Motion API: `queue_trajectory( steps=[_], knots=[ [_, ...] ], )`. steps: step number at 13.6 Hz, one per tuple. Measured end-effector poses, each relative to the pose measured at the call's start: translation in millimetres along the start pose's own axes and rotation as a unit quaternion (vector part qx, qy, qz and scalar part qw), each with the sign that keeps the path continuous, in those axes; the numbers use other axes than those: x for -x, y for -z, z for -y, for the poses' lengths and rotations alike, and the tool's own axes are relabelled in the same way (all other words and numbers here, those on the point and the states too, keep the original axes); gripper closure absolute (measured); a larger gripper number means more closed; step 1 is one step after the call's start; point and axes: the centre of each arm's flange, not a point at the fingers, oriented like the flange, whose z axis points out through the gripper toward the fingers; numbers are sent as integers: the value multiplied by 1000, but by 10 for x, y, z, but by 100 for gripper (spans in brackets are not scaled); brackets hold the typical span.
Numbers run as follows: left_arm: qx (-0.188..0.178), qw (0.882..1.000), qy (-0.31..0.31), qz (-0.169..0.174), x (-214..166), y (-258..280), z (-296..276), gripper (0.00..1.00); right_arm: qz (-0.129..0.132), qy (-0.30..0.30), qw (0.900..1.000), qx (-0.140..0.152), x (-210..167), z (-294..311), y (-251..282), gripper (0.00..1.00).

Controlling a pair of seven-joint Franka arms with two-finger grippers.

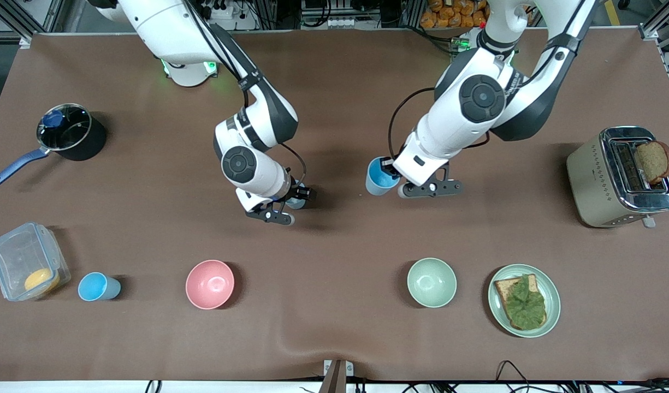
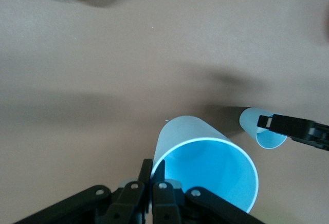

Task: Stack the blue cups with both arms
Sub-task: 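Carry both blue cups toward the table centre, meeting each other, then lower the left gripper's cup into the other cup while the right gripper withdraws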

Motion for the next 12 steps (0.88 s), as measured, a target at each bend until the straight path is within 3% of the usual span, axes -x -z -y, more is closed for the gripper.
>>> queue_trajectory(
  steps=[4, 8, 12],
  knots=[
    [1, 999, 37, -8, 174, -92, -384, 97, 28, -14, 999, 15, -304, -213, 741, 0],
    [18, 997, 75, -21, 356, -237, -972, 97, 18, 18, 998, 52, -542, -670, 1267, 0],
    [44, 992, 105, -46, 518, -674, -1504, 97, 22, 27, 998, 62, -771, -1240, 1658, 0]
  ],
)
